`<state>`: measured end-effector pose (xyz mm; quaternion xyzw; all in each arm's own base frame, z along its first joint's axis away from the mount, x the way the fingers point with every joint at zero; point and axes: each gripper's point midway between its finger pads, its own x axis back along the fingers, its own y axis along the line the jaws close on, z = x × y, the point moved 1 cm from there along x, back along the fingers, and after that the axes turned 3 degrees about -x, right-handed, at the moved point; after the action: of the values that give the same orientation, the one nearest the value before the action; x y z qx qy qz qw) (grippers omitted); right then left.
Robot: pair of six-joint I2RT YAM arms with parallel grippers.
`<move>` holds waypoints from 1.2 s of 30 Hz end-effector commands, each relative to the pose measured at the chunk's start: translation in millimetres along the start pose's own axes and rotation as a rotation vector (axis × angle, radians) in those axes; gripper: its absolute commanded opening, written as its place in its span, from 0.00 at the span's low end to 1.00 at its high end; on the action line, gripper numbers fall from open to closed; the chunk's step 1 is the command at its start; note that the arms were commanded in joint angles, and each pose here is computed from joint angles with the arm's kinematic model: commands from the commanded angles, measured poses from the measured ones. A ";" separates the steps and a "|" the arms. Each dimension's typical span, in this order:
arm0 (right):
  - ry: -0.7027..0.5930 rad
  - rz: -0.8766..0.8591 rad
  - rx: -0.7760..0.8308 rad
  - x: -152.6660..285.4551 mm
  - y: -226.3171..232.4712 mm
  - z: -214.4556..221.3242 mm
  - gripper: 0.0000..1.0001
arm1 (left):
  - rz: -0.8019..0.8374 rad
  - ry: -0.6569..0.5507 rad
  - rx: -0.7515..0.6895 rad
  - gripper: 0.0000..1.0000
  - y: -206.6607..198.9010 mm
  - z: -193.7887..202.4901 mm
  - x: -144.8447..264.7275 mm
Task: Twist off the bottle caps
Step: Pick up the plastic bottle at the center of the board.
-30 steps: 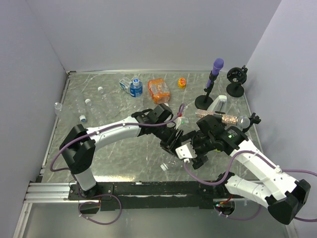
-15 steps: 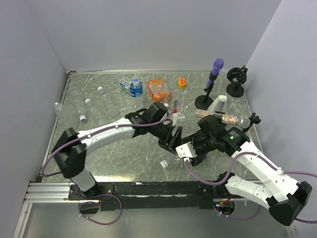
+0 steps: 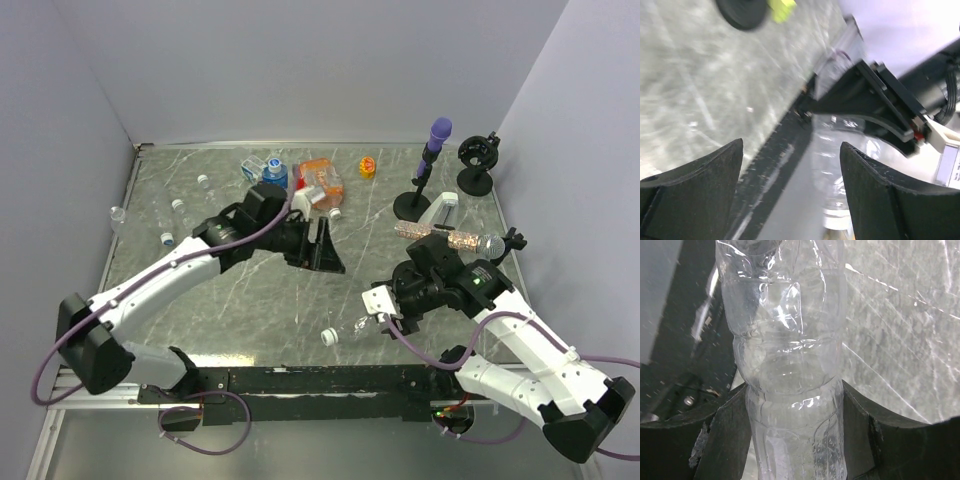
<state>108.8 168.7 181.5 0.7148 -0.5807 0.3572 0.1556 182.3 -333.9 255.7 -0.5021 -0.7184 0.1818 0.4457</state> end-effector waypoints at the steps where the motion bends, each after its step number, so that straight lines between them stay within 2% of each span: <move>1: -0.100 0.016 -0.060 8.2 -0.9 -25.8 0.21 | -0.092 -0.207 -0.114 0.81 -10.0 -37.1 46.1; 4: -0.156 0.025 -0.132 7.6 -2.8 -32.6 0.21 | -0.133 -0.338 -0.169 0.87 -12.8 -50.2 71.1; 6: -0.207 0.041 -0.211 10.6 -9.3 -33.9 0.21 | -0.128 -0.445 -0.189 0.99 -19.5 -57.1 88.9; 10: -0.311 0.071 -0.363 19.5 -27.6 -35.0 0.21 | 0.025 -0.612 -0.216 0.96 -39.1 -57.5 106.9; 15: -0.399 0.109 -0.480 30.3 -48.3 -30.1 0.21 | 0.212 -0.615 -0.326 0.97 -53.0 -32.6 96.9; 20: -0.438 0.085 -0.506 21.7 -50.3 -19.3 0.21 | 0.180 -0.617 -0.475 0.98 -58.7 -21.3 73.6; 23: -0.466 0.057 -0.507 14.4 -47.7 -14.6 0.21 | 0.174 -0.625 -0.458 0.99 -54.3 -28.5 61.6; 28: -0.451 0.040 -0.531 12.4 -46.2 -9.8 0.21 | 0.198 -0.680 -0.423 0.91 -56.6 -42.0 56.4; 36: -0.454 0.055 -0.558 13.5 -51.2 -7.6 0.21 | 0.188 -0.665 -0.376 0.81 -48.4 -32.4 55.1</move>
<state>153.9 174.2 197.8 0.6794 -0.6971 0.0321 0.2268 179.1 -317.4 316.4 -0.5533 -0.7981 0.2160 0.1014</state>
